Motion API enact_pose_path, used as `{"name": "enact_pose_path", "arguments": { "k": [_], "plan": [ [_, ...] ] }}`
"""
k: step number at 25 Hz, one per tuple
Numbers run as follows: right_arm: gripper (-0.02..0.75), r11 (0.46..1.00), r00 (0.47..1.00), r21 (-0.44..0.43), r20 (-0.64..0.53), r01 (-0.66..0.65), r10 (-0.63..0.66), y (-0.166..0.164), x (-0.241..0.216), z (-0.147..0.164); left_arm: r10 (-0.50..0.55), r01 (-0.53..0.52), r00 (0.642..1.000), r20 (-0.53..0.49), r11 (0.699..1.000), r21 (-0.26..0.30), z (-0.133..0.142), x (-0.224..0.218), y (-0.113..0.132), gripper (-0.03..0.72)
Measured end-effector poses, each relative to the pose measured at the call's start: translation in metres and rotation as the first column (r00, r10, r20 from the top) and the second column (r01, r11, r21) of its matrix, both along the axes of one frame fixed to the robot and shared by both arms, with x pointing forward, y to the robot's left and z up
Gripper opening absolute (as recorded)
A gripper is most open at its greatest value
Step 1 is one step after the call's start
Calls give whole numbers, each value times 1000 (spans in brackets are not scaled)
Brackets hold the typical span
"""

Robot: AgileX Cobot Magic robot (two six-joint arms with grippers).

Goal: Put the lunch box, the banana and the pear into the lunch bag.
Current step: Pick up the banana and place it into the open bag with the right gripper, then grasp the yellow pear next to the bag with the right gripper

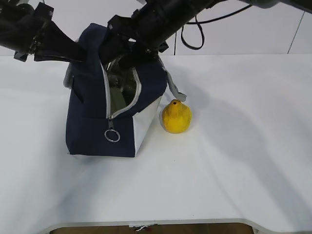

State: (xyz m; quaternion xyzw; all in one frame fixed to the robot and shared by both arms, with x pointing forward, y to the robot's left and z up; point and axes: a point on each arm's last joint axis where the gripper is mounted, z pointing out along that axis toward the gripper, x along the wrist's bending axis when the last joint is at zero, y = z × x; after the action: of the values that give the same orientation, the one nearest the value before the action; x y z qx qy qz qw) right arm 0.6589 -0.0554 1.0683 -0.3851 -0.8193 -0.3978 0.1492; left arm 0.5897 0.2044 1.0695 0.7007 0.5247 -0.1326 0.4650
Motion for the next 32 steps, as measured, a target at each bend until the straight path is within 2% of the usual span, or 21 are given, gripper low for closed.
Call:
{"name": "enact_pose_path", "arguments": {
  "k": [4,8,11,15,21,32],
  "plan": [
    [567,994,995,-106,94,31,-21,-10,-1,19,-3,3,1000,2,1000,17,-1,0,1,-5],
    [561,953,978,-269,190,137,-87,-31,-7,41,-4,4,1000,3,999,44,-3,0,5,-5],
    [561,918,956,-328,258,222,-139,-47,-19,65,1,-1,1000,0,997,71,-5,1,14,-5],
    [560,870,942,-402,289,284,-173,-65,-39,77,21,-20,1000,-6,994,108,-8,2,30,-5],
    [560,833,961,-486,208,263,-182,-74,-53,52,39,-37,999,-15,990,140,-10,2,46,-5],
    [559,797,980,-570,92,197,-176,-71,-41,0,39,-36,999,-16,989,143,-10,2,47,-5]
  ]
}}
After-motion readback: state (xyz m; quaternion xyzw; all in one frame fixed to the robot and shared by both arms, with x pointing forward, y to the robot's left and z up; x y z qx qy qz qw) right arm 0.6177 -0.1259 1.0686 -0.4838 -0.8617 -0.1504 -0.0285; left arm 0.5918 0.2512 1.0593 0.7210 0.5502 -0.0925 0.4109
